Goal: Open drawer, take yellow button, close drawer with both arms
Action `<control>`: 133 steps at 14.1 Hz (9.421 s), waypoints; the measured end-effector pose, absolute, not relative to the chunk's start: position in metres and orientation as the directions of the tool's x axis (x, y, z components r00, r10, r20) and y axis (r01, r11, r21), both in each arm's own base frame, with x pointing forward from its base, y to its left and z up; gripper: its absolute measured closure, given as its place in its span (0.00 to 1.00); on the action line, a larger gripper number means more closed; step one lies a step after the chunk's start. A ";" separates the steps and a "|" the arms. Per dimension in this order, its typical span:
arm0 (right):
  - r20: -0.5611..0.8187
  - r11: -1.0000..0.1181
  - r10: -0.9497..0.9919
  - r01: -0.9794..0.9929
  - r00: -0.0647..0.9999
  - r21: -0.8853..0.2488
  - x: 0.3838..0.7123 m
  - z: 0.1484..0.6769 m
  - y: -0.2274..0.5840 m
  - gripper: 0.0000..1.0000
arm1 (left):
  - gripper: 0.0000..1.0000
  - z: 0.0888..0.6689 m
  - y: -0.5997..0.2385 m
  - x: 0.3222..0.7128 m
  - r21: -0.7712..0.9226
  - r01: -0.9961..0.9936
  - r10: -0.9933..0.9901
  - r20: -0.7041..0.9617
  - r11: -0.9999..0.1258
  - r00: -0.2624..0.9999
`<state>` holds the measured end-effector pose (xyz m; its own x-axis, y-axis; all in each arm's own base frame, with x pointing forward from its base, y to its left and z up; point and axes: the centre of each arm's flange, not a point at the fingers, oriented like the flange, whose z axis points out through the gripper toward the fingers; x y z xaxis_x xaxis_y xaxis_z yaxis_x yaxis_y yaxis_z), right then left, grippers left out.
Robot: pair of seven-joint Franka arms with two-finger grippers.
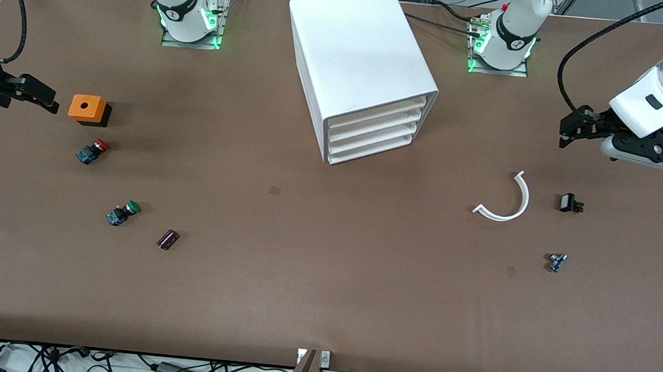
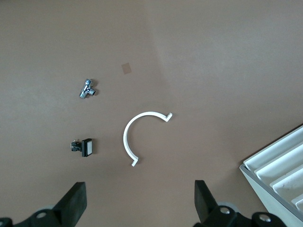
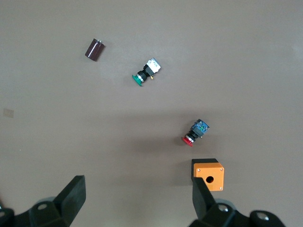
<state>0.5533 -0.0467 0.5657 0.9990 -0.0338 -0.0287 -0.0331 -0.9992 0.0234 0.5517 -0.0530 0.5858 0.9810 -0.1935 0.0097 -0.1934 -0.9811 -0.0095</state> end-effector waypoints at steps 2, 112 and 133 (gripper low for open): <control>-0.029 -0.999 -0.034 -0.033 0.999 0.023 0.553 0.566 -0.047 0.00 | 0.00 0.586 -0.053 0.552 -0.009 -0.193 -0.194 0.010 -0.981 0.981; 0.159 -0.964 0.229 0.247 0.960 -0.102 0.461 0.398 0.620 0.46 | 0.00 0.555 -0.124 0.636 0.029 -0.167 -0.169 -0.214 -0.986 0.962; 0.114 -0.999 0.011 0.015 0.993 -0.034 0.623 0.487 0.410 0.59 | 0.00 0.531 -0.142 0.644 0.048 0.044 0.034 -0.192 -0.998 0.981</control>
<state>0.6227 0.4104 0.4865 0.9935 0.0107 0.1136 0.0146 -0.9993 -0.0336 0.6437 -0.1421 0.5315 0.9808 0.0335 -0.1919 0.0436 -0.9979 0.0483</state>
